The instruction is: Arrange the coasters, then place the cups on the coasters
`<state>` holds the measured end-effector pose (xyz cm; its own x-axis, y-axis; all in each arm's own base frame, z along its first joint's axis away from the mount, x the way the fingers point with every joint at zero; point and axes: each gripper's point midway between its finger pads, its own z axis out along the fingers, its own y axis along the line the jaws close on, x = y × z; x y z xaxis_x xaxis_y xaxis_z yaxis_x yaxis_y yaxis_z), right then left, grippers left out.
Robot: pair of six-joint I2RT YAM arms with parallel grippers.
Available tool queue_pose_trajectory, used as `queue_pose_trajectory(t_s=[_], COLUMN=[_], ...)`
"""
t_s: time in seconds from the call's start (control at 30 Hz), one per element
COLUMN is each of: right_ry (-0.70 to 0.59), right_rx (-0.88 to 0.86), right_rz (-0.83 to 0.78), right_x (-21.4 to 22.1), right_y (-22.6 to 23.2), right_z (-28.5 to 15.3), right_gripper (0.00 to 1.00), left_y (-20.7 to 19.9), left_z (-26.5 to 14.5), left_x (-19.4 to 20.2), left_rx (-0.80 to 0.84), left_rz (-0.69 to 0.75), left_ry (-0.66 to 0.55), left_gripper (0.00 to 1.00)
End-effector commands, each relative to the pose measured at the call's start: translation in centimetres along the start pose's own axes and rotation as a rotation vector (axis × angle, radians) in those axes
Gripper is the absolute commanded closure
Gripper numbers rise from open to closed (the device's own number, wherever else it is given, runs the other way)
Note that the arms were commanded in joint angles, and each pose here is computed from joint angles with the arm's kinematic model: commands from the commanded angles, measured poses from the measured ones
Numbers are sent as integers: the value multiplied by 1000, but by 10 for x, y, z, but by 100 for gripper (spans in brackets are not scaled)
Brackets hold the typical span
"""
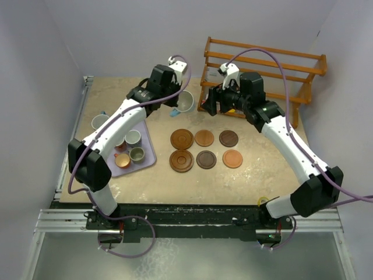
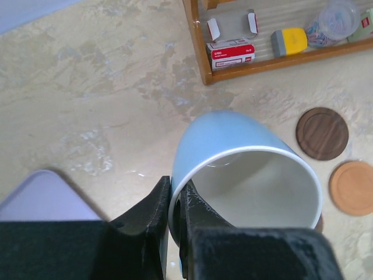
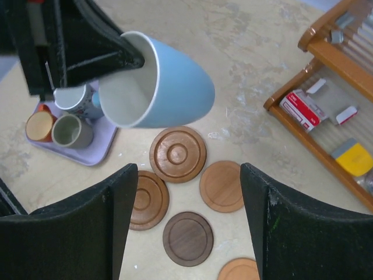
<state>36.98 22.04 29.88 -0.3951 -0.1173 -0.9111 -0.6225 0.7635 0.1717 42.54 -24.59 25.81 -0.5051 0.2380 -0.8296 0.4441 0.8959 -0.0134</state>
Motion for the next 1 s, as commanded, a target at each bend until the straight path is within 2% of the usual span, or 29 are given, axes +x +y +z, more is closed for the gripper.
queue_pose_trajectory(t_s=[0.0,0.37,0.6,0.97], right_ry=[-51,11,63,148], right_rx=[64,92,183,212], right_rz=[78,136,164,187], right_x=[-18,-7,6,27], right_y=[-7,-17,-33,-35], right_z=[13,42,48,65], right_gripper=[27,31,42,43], left_y=[-18,-55,-56,-59], left_z=[-1,15,22,26], left_x=[-44,-29,-23,-21], left_rx=[-50,-28,-58,-100], left_rz=[-178,-285,-314,-312], left_ry=[-180,-139,-126,-118], left_gripper=[97,97,97,97])
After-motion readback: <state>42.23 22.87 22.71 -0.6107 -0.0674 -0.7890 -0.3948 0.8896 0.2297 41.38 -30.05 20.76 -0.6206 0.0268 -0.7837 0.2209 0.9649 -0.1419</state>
